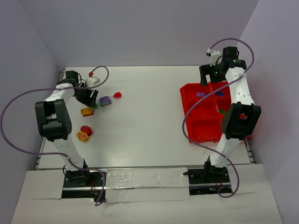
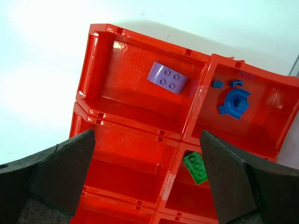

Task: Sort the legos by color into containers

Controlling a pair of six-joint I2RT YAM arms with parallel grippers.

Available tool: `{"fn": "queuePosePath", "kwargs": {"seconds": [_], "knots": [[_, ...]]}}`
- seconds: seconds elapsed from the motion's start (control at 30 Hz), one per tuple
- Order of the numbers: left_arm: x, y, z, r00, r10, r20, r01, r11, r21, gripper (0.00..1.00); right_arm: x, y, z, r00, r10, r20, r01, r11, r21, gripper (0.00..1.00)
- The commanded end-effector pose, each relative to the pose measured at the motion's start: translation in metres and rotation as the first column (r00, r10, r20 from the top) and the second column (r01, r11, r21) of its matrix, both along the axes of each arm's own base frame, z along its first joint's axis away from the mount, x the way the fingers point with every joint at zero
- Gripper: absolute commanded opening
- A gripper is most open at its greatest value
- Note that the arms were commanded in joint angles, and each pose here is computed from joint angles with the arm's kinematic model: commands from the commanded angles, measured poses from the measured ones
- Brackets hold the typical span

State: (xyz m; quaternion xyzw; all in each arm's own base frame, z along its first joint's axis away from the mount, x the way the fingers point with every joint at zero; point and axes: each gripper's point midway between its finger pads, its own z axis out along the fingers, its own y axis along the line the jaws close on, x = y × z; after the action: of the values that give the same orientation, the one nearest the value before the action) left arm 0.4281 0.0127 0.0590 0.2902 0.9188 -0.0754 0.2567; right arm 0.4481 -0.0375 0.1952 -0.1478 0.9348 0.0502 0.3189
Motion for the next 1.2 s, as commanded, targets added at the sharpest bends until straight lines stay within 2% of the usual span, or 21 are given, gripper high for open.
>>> {"fn": "queuePosePath", "kwargs": {"seconds": [0.0,0.13,0.33,0.5,0.57,0.7,0.8,0.87,0.9,0.97,1.03,1.1,1.17], "knots": [[0.000,-0.013,-0.004,0.993,-0.119,-0.007,0.119,0.992,-0.049,0.70,-0.006,0.003,0.028,0.998,0.010,0.058,-0.009,1.000,-0.008,1.00],[-0.001,-0.016,-0.016,0.991,-0.133,-0.031,0.131,0.989,-0.065,0.68,-0.008,0.004,0.028,0.998,0.012,0.056,-0.012,1.000,-0.009,1.00],[0.006,-0.014,-0.026,0.993,-0.119,0.003,0.119,0.992,-0.051,0.55,-0.007,0.007,0.034,0.997,0.025,0.072,-0.024,1.000,-0.003,1.00],[0.013,-0.016,-0.020,0.983,-0.162,0.089,0.166,0.986,-0.034,0.34,-0.007,0.036,0.046,0.990,0.101,0.103,-0.111,0.989,0.096,1.00],[0.016,-0.020,-0.011,0.979,-0.175,0.103,0.181,0.982,-0.050,0.22,-0.009,0.052,0.049,0.985,0.134,0.112,-0.149,0.979,0.139,1.00],[0.015,-0.031,0.020,0.968,-0.194,0.158,0.210,0.973,-0.094,0.08,-0.013,0.093,0.055,0.968,0.214,0.129,-0.238,0.945,0.223,1.00],[0.015,-0.047,0.066,0.944,-0.207,0.256,0.253,0.954,-0.160,0.01,-0.015,0.130,0.067,0.955,0.252,0.156,-0.290,0.899,0.327,1.00],[0.012,-0.062,0.094,0.925,-0.218,0.311,0.292,0.932,-0.216,0.00,-0.016,0.148,0.075,0.947,0.272,0.168,-0.317,0.867,0.385,1.00],[0.006,-0.080,0.114,0.907,-0.239,0.348,0.341,0.901,-0.269,0.00,-0.019,0.169,0.081,0.934,0.306,0.182,-0.355,0.842,0.406,1.00],[-0.006,-0.113,0.140,0.871,-0.288,0.398,0.422,0.853,-0.306,0.00,-0.019,0.193,0.094,0.923,0.325,0.207,-0.385,0.793,0.472,1.00],[-0.016,-0.147,0.153,0.823,-0.336,0.459,0.501,0.809,-0.306,0.00,-0.024,0.225,0.103,0.909,0.365,0.201,-0.413,0.722,0.555,1.00],[-0.029,-0.180,0.162,0.762,-0.379,0.525,0.569,0.778,-0.265,0.00,-0.024,0.248,0.110,0.899,0.388,0.202,-0.427,0.677,0.599,1.00],[-0.047,-0.209,0.162,0.732,-0.400,0.552,0.608,0.748,-0.265,0.00,-0.027,0.263,0.112,0.901,0.396,0.176,-0.408,0.642,0.649,1.00]]}}
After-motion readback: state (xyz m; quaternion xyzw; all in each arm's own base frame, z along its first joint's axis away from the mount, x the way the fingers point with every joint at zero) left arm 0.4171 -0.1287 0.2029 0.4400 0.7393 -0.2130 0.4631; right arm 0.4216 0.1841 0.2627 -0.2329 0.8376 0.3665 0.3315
